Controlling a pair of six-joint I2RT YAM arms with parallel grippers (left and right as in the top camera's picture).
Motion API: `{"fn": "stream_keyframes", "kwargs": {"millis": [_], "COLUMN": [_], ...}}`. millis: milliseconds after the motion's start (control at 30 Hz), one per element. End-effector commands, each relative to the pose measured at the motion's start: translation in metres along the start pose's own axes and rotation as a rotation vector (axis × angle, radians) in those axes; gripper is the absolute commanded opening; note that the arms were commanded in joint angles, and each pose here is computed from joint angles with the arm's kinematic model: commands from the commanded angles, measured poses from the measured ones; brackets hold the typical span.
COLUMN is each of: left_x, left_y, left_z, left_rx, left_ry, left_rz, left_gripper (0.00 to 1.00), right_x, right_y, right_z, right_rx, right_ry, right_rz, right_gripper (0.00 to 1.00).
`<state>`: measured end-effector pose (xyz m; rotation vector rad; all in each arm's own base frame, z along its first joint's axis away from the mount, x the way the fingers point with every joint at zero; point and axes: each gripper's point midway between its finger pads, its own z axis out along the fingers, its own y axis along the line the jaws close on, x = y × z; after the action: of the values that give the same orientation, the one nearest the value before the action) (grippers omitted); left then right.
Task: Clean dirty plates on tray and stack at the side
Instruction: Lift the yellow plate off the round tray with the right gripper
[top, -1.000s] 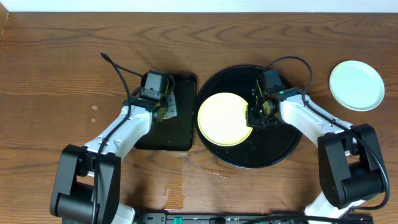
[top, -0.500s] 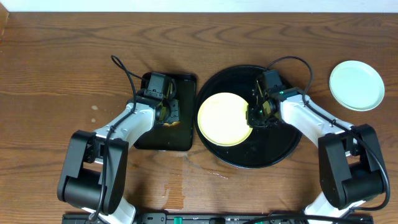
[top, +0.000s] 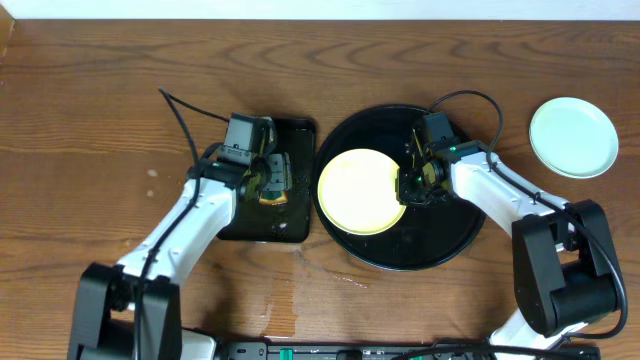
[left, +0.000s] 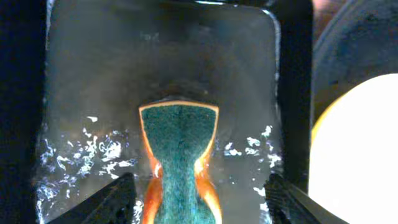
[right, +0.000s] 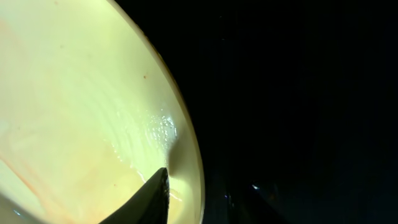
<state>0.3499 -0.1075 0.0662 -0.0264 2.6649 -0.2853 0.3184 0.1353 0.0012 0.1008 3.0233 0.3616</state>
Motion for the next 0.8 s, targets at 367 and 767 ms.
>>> {"fn": "stream_keyframes", "kwargs": {"millis": [367, 767], "left_x": [0.038, 0.039], "left_y": [0.012, 0.012], "left_z": [-0.003, -0.003], "left_rx": [-0.047, -0.047], "left_ry": [0.155, 0.157], "left_rz": [-0.013, -0.014], "left_gripper": [0.7, 0.7], "right_x": [0.01, 0.006], "right_y": [-0.019, -0.016], "right_z": [0.014, 0.014], "right_rx": [0.114, 0.12], "right_ry": [0.01, -0.011], "right_rz": [-0.012, -0.03], "right_gripper": [0.33, 0.01]}}
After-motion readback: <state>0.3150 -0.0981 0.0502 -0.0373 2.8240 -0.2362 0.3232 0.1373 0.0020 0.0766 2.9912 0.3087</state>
